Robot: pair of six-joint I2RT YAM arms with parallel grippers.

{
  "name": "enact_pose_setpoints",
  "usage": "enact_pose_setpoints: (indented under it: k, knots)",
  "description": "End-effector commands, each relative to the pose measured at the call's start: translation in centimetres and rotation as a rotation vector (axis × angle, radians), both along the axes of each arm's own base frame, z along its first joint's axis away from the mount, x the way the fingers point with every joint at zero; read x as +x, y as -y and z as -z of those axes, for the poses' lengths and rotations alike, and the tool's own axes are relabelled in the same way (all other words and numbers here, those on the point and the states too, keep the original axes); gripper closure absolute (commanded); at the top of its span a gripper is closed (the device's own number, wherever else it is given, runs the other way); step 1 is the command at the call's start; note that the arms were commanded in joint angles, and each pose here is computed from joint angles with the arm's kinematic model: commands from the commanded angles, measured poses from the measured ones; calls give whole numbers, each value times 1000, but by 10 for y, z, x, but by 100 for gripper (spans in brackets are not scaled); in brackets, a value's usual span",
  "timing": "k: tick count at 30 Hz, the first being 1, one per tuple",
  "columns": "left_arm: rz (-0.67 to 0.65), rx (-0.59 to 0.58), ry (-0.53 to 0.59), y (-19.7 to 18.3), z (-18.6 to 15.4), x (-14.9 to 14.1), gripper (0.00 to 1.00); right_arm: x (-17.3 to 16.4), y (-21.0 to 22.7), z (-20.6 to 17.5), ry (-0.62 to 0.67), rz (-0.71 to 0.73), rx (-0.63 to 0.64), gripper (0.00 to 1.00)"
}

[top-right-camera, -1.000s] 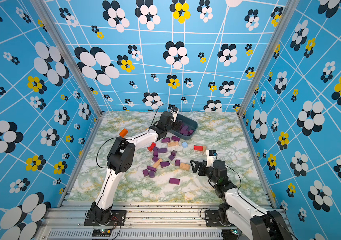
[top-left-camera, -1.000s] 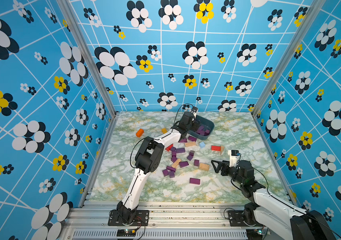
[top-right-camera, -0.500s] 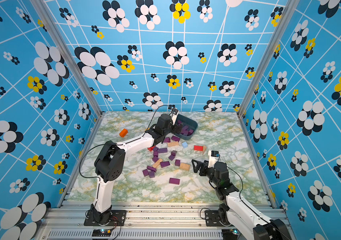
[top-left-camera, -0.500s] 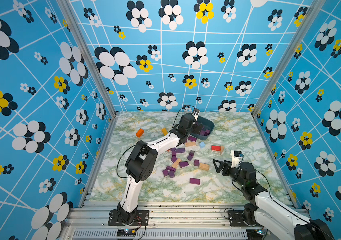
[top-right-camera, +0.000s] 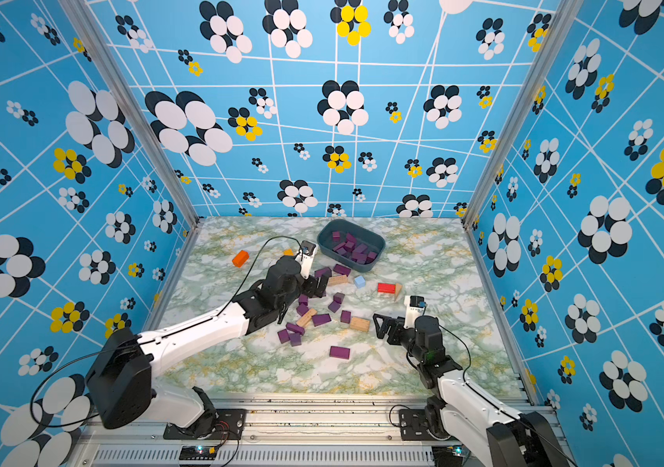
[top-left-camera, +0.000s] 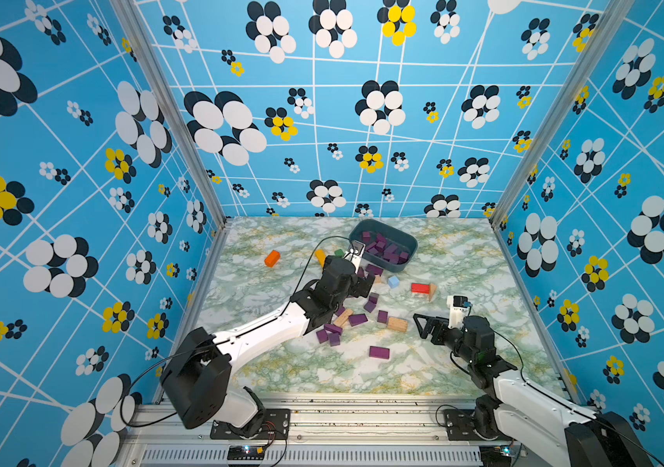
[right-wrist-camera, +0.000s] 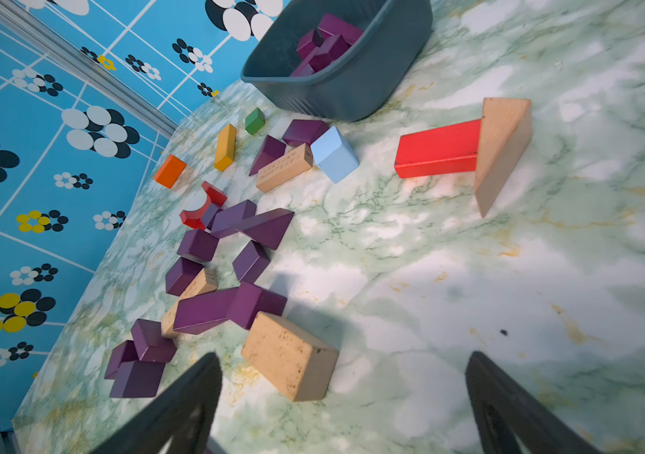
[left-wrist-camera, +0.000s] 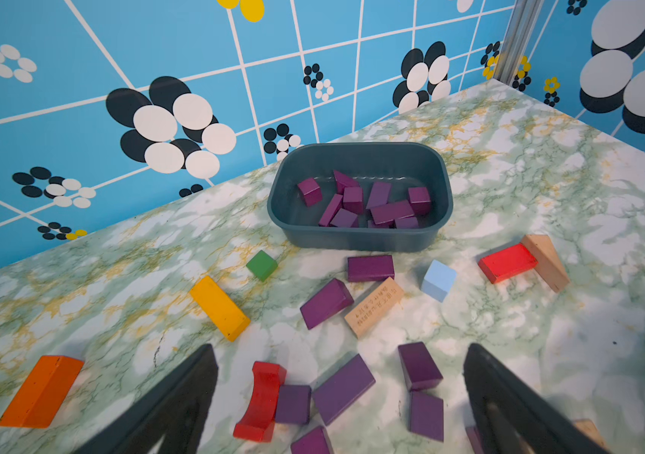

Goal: Pick purple bricks into the storage bin
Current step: Pick up the building block from the center of the board.

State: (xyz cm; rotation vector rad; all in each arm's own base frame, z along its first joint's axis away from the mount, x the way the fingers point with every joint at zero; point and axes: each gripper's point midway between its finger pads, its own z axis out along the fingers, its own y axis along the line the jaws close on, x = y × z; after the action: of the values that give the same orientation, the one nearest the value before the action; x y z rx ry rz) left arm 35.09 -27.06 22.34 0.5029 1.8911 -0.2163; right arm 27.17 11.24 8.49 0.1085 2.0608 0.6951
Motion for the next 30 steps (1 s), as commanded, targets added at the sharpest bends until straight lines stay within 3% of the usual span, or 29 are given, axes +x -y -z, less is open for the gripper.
enact_pose_setpoints:
  k: [1,10,23,28,30]
  knots:
    - [-16,4,-14,-21,12,-19,1,1,-3,-17,45,-23,-12,1]
    - [75,15,31,-41,43,-56,0,0,-1,-24,74,-31,-47,1]
    - [95,-1,71,-49,86,-66,1,1,-8,-13,43,-70,-38,1]
    - [155,-47,106,-43,80,-77,1,2,-12,-8,17,-84,-30,1]
    - [110,-68,114,-50,76,-75,1,2,-12,-6,6,-85,-34,1]
